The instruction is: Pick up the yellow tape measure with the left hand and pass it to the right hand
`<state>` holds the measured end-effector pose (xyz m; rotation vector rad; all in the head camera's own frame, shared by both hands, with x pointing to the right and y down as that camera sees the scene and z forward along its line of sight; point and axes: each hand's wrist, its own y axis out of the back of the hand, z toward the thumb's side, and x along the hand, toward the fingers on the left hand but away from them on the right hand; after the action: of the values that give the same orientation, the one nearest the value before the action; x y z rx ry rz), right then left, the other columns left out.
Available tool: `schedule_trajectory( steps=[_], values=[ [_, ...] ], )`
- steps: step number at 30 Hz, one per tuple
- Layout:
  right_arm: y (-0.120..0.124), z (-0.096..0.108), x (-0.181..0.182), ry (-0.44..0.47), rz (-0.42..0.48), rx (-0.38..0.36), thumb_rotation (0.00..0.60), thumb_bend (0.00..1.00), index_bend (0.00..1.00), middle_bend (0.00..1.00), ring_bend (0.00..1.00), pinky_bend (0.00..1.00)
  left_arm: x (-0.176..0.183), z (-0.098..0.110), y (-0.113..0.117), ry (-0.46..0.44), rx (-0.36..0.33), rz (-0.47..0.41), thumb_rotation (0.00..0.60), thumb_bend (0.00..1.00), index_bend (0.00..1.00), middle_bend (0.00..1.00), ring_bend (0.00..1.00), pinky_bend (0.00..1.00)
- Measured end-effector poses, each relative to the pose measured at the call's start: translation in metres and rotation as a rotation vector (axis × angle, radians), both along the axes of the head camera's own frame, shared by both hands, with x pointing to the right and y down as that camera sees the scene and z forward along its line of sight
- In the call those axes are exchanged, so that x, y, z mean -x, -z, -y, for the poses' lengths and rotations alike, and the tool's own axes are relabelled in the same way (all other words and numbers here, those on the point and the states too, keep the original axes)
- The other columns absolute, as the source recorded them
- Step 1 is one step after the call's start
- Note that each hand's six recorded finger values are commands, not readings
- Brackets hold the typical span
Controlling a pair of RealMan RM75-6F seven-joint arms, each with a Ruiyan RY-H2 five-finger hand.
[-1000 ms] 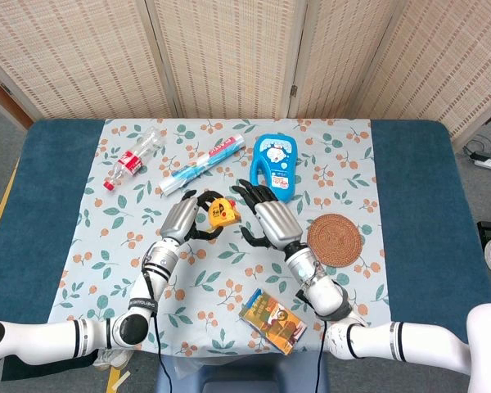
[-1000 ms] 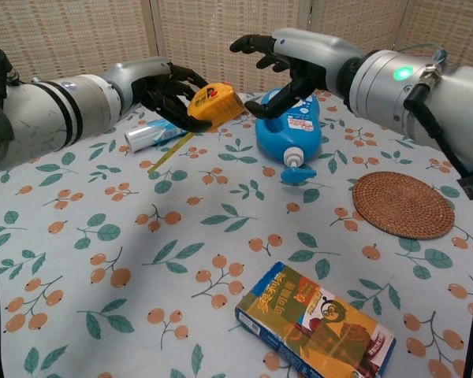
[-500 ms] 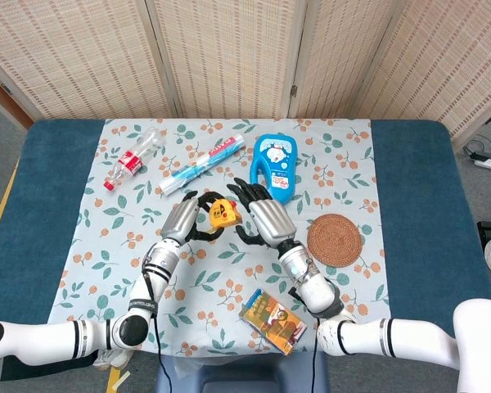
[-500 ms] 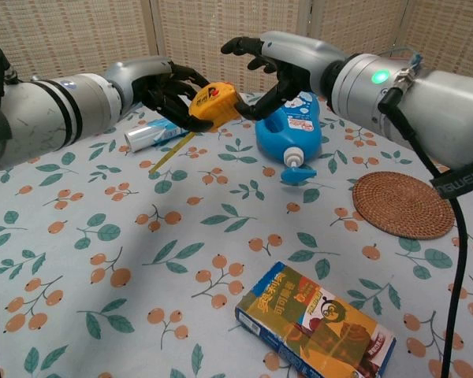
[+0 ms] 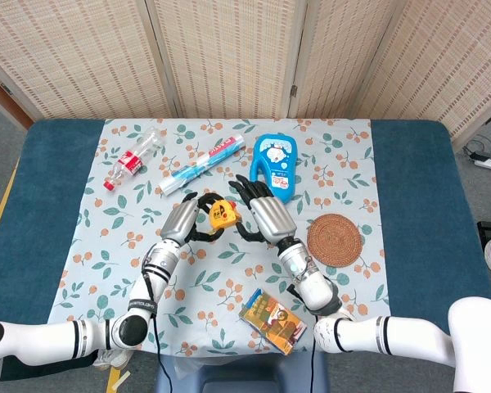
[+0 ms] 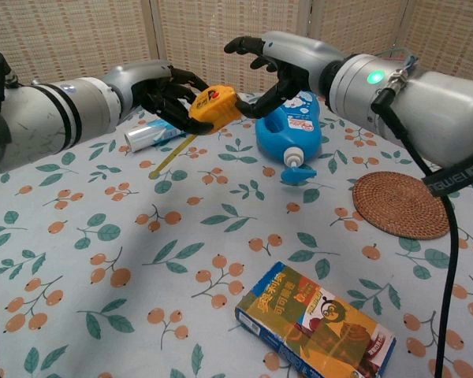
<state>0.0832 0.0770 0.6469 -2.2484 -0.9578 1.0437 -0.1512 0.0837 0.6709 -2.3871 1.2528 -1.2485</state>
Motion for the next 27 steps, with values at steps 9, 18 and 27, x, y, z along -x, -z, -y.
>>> schedule_trajectory(
  steps=[9,18,27],
  values=[
    [-0.0011,0.0030,-0.0007,-0.015,-0.009,-0.013,0.600,0.49,0.01,0.02,0.08,0.00,0.0018,-0.0005,-0.0026,0.003,-0.001,0.001,0.600,0.39,0.52,0.50,0.39,0.09],
    [-0.0006,0.0063,-0.0042,-0.031,-0.022,-0.025,0.600,0.49,0.08,0.06,0.10,0.00,0.0060,-0.0003,-0.0058,0.010,-0.001,0.005,0.600,0.39,0.52,0.51,0.39,0.09],
    [-0.0002,0.0093,-0.0046,-0.056,-0.029,-0.032,0.600,0.49,0.32,0.11,0.13,0.00,0.0066,0.0004,-0.0061,0.013,-0.004,0.000,0.600,0.39,0.52,0.51,0.39,0.09]
  ],
)
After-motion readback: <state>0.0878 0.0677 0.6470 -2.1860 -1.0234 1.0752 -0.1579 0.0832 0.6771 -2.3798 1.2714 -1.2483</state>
